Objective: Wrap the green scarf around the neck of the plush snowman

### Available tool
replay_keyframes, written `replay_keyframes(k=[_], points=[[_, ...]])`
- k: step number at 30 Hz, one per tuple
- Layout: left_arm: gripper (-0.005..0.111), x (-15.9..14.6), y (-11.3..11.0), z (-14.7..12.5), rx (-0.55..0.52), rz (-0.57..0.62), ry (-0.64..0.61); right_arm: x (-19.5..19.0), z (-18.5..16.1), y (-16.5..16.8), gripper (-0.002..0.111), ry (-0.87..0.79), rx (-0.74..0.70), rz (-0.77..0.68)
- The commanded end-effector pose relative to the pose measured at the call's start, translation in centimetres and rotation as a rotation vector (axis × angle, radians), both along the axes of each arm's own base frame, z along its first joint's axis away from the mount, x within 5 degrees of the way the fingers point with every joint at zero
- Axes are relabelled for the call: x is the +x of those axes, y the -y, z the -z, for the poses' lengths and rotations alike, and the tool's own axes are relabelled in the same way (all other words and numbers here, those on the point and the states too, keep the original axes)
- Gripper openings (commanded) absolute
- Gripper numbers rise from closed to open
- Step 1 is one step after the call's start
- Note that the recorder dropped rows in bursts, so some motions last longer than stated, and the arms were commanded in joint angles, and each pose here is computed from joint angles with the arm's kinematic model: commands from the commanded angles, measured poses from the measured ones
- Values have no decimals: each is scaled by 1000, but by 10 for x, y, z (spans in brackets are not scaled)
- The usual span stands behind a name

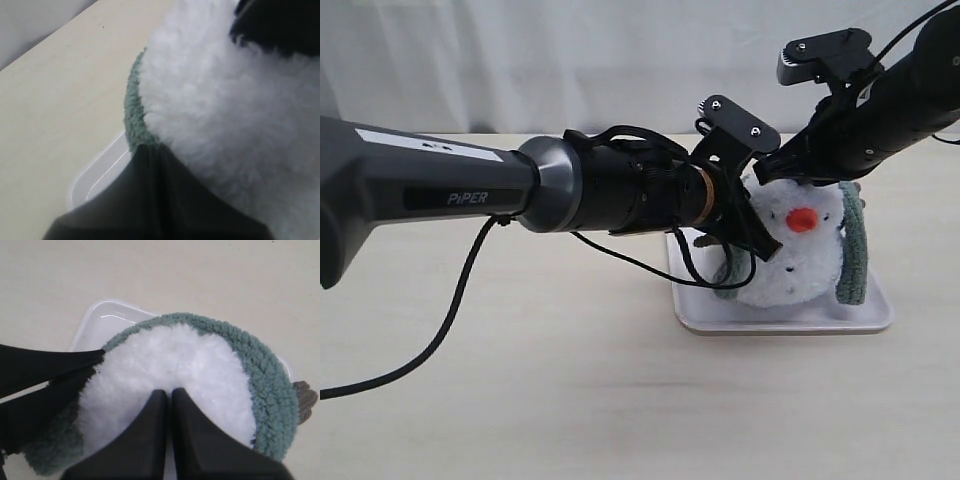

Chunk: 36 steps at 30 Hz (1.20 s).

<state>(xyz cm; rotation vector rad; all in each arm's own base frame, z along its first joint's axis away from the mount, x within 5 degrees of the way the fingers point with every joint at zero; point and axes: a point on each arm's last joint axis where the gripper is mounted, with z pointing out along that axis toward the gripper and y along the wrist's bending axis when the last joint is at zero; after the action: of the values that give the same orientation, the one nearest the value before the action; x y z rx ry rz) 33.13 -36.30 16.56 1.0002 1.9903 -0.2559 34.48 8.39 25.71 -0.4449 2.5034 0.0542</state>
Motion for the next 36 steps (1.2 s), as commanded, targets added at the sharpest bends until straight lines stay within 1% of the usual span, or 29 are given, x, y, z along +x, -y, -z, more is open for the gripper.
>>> replay_keyframes(k=[1,3,6,8,10,13,15,18,21,24,26,28,29,32,36], points=[[12,-6,2,-3,22,-20,-8,-1,6,1,4,-34,-5,4],[25,-6,0,-2,37,-33,-10,-1,6,1,4,-34,-5,4],[48,-5,-1,-1,49,-44,-12,-1,6,1,4,-34,-5,4],[59,-5,-1,-3,51,-46,-9,-1,6,1,4,-34,-5,4],[65,-5,-3,-6,67,-47,5,-1,6,1,4,-34,-5,4],[65,-6,-6,-21,67,-51,30,-2,6,1,4,-36,-5,4],[65,-7,-10,-36,77,-59,57,-2,6,1,4,-38,-5,4],[65,-8,-20,-57,97,-105,80,-2,6,1,4,-38,-5,4],[65,-11,-32,-70,129,-191,56,-2,6,1,4,-40,-6,4],[65,-15,-40,-71,213,-215,10,-2,6,1,4,-40,-6,4],[64,-20,-41,-66,251,-186,-49,-2,6,1,4,-43,-7,4],[64,-25,-40,-61,277,-117,-89,-2,6,1,4,-43,-7,4],[64,-28,-38,-56,274,-83,-114,-2,6,1,4,-43,-7,4],[64,-32,-39,-51,298,-26,-109,-2,6,1,4,-45,-7,4],[64,-34,-42,-48,372,27,-89,-2,6,1,4,-45,-7,4]])
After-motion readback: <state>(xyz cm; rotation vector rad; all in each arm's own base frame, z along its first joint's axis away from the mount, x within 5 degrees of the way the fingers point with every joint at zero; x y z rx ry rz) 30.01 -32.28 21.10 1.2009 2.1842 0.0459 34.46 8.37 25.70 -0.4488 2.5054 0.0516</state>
